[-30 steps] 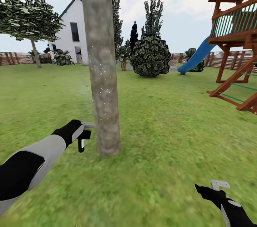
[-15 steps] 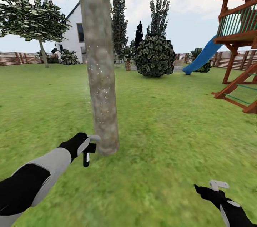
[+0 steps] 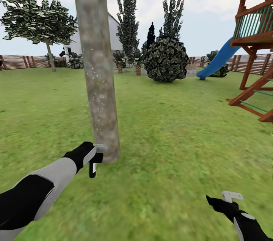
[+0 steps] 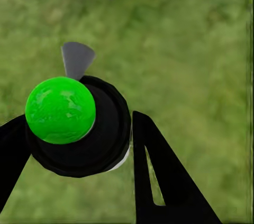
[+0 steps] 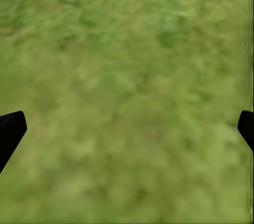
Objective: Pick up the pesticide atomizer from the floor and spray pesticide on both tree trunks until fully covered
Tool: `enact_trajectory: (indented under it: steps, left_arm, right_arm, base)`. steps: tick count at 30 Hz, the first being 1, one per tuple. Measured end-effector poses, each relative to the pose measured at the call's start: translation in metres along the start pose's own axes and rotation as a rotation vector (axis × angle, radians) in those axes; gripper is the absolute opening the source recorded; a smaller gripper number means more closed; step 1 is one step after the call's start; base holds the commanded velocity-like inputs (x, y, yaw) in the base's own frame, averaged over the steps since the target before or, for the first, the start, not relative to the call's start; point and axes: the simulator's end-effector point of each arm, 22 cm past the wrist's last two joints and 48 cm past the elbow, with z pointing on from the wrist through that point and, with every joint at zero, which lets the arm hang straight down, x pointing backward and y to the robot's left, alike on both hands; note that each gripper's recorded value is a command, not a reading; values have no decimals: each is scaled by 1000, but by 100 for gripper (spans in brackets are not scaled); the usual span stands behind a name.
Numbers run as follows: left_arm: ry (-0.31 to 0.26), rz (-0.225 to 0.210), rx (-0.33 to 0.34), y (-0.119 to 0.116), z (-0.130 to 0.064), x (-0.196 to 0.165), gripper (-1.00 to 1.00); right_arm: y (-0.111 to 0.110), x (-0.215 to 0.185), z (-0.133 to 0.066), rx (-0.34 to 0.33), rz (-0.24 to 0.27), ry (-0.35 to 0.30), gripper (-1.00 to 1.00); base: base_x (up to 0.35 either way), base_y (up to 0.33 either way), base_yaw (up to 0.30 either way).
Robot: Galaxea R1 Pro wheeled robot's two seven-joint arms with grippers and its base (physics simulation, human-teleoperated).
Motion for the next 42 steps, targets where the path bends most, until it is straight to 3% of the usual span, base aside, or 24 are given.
enact_trajectory:
  steps: [9,16,27,34,42]
  left_arm:
    - [-3,3,5,-5,0,-1,-100]
    - [-6,3,6,-5,-1,-2,-100]
    - [-6,4,10,-8,-1,-2,-100]
    - [-7,5,13,-10,-1,-3,-100]
    - [-9,16,35,-29,-3,-4,-100]
  right_arm:
    - [0,1,0,2,0,3,100]
    - [1,1,0,1,-3,3,100]
    - [1,1,0,2,-4,3,100]
    - [0,1,0,3,-4,3,100]
    - [1,1,0,3,-4,3,100]
  base:
    - [-14,-320,197]
    - [0,-43,247]
    - [0,-283,28]
    - [57,-316,223]
    - [174,-291,253]
